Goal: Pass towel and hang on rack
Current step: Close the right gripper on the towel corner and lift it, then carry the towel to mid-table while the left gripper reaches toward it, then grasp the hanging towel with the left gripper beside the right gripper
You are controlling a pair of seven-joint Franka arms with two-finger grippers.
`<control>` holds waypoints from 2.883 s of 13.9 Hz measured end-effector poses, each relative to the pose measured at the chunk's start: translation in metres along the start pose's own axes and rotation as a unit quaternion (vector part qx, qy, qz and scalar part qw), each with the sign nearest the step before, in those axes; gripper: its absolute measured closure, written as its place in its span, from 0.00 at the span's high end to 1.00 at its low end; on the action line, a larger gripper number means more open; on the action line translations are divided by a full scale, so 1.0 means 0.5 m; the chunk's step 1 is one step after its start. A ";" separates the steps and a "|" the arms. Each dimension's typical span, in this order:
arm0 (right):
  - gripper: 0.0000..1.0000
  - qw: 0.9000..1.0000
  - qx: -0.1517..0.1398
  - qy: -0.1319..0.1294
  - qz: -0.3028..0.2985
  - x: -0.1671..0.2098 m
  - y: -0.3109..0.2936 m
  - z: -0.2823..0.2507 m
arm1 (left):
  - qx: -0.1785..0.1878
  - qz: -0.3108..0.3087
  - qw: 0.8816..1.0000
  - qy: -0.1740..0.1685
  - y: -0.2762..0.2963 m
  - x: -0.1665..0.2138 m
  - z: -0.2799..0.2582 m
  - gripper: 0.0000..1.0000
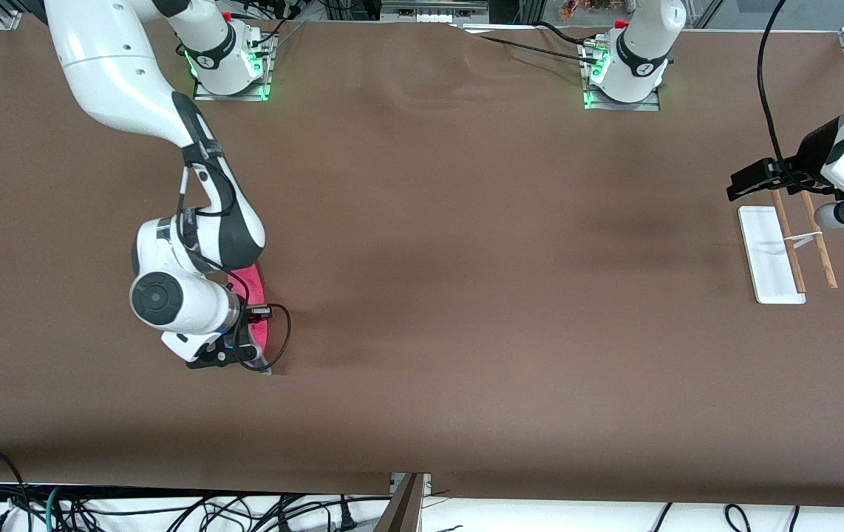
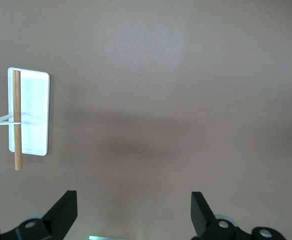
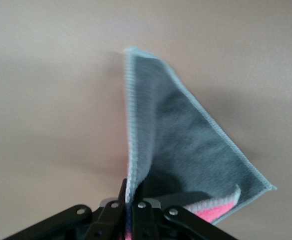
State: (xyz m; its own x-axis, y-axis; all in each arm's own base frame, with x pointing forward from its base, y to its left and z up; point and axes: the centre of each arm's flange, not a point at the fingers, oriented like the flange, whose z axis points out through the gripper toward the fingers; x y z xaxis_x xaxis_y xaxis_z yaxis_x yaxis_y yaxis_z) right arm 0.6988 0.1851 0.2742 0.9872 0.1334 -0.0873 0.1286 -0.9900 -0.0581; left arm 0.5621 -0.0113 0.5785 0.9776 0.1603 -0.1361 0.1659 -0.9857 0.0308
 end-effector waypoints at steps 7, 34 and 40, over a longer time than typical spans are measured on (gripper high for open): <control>0.02 0.997 0.055 0.054 -0.020 -0.045 -0.137 -0.215 | 0.002 0.000 1.000 -0.015 0.000 0.010 0.026 1.00; 0.02 0.990 0.058 0.126 0.002 -0.325 -0.745 -0.360 | -0.129 0.460 0.871 0.113 0.532 -0.191 0.466 1.00; 0.02 0.990 0.061 0.129 0.001 -0.328 -0.751 -0.366 | -0.155 0.482 0.850 0.146 0.620 -0.232 0.525 1.00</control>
State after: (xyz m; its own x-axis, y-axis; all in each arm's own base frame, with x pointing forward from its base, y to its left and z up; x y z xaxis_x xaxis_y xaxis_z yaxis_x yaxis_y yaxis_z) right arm 0.5058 0.5265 0.4924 0.9806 0.0989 0.1691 0.1293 -0.9753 -0.1791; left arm 0.4664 -0.3491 0.3439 0.6622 -0.6626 0.3500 -0.7479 -0.6130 0.2545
